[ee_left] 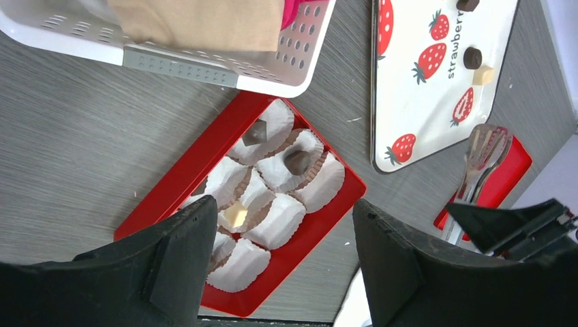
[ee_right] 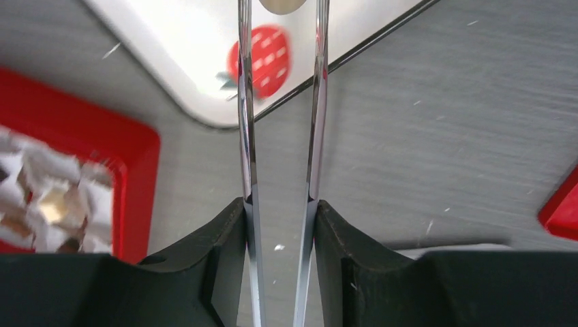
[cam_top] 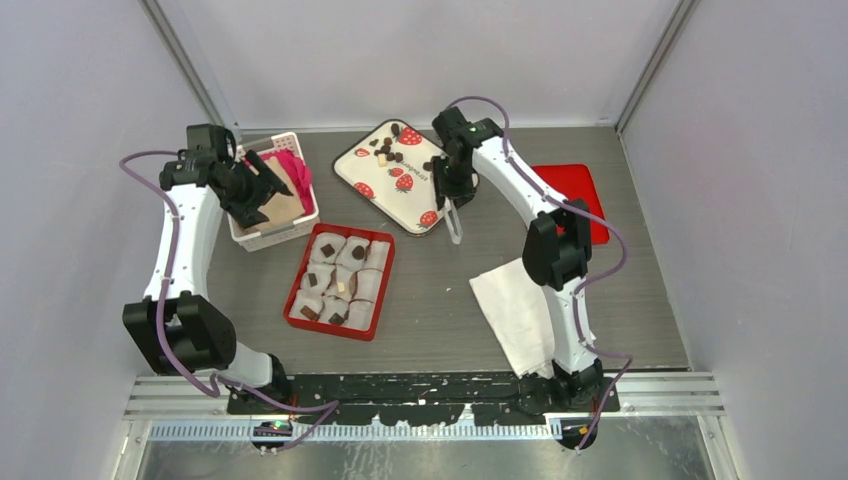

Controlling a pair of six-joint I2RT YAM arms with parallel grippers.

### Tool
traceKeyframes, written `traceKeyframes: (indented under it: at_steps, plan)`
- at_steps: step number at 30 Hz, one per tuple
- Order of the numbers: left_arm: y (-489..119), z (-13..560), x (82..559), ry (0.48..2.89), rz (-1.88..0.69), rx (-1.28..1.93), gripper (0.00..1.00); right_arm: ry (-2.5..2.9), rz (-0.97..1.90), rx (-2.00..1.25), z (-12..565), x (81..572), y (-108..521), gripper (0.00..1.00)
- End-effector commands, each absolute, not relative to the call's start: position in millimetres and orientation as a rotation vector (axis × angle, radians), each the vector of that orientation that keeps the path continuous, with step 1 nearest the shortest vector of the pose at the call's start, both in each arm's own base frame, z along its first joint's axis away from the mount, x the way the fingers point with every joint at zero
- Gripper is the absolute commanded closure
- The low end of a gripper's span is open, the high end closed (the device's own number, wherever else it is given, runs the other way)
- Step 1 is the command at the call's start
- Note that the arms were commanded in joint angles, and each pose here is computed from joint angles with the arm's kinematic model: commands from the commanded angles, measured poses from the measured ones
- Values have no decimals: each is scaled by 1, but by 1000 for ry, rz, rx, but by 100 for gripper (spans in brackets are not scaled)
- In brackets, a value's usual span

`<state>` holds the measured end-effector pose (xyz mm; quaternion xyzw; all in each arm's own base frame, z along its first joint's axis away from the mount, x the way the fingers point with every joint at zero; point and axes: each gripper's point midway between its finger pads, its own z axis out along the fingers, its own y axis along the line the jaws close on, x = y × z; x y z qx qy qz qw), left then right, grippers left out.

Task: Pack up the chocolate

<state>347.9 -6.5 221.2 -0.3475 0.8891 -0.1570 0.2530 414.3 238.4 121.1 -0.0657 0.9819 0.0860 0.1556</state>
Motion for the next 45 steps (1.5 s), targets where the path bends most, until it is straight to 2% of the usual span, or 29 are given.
traceKeyframes:
  at_steps: [1,10,14,27,45]
  plan:
    - [-7,240,349,2351,-459,-892,27,2714,394,-381,172,375,277,99]
    - [-10,242,345,2351,-478,-877,26,2696,449,-722,181,272,336,99]
    - [-10,240,342,2353,-475,-876,27,2730,467,-780,170,250,347,99]
    - [-11,243,338,2340,-479,-878,26,2805,374,-840,128,246,349,96]
    - [-10,243,337,2340,-472,-883,27,2812,401,-926,119,233,357,93]
